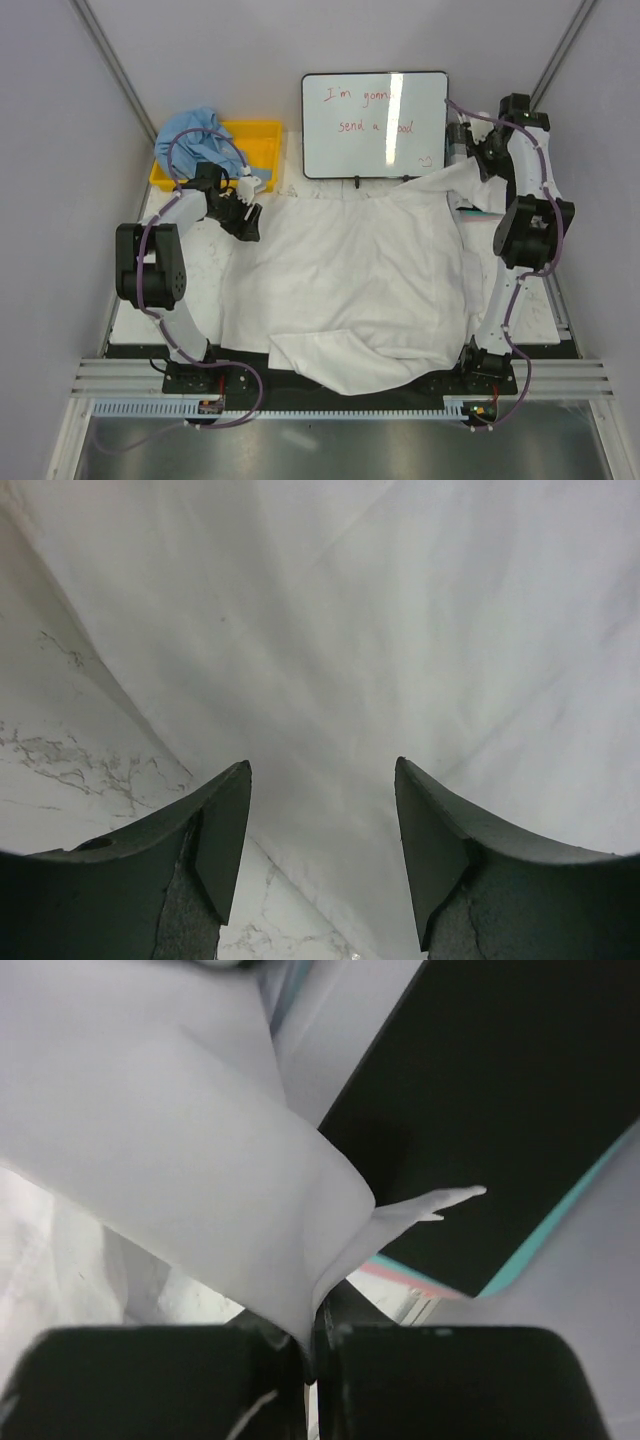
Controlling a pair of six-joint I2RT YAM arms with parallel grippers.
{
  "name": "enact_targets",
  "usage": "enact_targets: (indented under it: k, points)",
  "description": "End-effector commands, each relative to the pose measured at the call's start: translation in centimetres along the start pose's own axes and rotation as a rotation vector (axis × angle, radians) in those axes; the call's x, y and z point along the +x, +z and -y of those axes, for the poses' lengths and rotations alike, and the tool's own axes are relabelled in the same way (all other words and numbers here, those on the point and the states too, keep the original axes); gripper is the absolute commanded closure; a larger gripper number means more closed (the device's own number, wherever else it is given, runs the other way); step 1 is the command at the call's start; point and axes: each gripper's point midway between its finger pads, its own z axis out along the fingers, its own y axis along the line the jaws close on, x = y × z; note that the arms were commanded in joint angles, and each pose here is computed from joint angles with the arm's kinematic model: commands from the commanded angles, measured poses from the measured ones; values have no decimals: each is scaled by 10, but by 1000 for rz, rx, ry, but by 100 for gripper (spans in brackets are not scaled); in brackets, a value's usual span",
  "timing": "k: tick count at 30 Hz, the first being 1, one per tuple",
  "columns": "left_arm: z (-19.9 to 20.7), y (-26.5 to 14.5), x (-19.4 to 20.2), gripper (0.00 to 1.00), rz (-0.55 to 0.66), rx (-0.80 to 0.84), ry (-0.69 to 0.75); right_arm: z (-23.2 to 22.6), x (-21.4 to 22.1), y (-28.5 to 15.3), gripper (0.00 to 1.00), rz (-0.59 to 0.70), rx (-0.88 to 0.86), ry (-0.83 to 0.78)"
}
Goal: Fold and stack the long sleeve shirts
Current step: Flatten the shirt out
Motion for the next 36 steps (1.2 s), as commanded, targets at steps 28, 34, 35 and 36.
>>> enact_targets:
  k: [28, 34, 35, 36]
  points:
    - [-2, -3, -9, 37, 15, -16, -19, -88, -40, -44, 13, 169, -160, 27]
    - [-12, 3, 21, 43, -95, -83, -13, -109, -23, 0, 20, 111, -277, 114]
    - [-13, 2, 26, 44, -111, -92, -6, -109, -19, 7, 24, 95, -274, 113]
    - [-12, 2, 32, 46, -129, -93, -4, -109, -16, 12, 26, 85, -276, 112]
